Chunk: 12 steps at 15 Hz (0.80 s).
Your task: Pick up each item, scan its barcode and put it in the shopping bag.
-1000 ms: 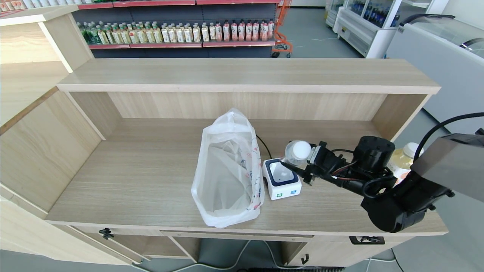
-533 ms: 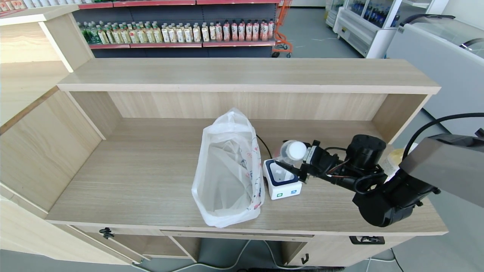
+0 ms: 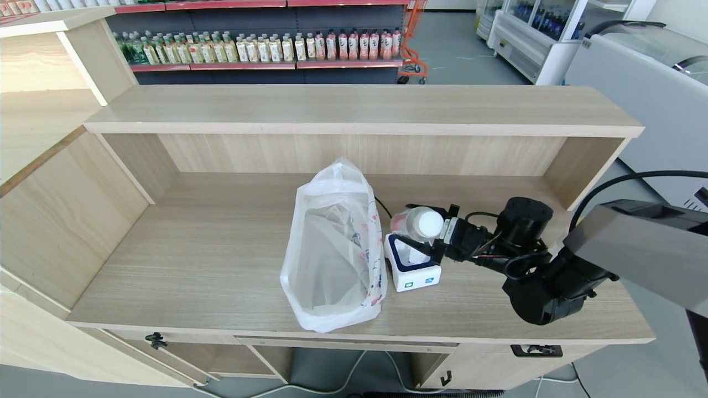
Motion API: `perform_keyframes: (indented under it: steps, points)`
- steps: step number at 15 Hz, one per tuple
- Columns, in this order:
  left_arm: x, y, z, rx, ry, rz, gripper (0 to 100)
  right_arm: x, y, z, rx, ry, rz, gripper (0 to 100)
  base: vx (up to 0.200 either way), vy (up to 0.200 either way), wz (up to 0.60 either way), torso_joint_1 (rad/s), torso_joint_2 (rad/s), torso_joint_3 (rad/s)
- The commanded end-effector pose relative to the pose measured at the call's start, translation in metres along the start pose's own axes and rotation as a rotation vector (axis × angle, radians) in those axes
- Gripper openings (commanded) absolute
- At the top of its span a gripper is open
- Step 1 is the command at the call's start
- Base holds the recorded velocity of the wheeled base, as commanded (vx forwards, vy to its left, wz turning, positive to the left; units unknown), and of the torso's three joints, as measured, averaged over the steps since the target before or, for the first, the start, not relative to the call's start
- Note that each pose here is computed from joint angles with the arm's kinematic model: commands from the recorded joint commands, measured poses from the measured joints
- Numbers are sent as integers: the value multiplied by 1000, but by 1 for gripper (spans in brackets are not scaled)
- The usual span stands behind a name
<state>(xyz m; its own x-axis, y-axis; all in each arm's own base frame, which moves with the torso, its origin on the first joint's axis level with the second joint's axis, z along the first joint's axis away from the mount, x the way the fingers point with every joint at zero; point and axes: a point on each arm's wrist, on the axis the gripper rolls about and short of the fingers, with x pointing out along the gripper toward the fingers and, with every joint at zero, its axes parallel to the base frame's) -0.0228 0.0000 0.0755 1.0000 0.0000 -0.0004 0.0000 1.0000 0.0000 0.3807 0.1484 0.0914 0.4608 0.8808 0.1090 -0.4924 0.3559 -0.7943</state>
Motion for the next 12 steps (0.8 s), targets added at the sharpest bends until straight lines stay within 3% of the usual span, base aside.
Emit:
perform_keyframes:
  steps: [1, 12]
  points:
    - [0, 0, 0, 0, 0, 0, 100, 0, 5, -6, 7, -4, 15, 0, 0, 0, 0, 0, 0, 0]
    - [0, 0, 0, 0, 0, 0, 100, -1, 9, -8, -5, -20, 19, 0, 0, 0, 0, 0, 0, 0]
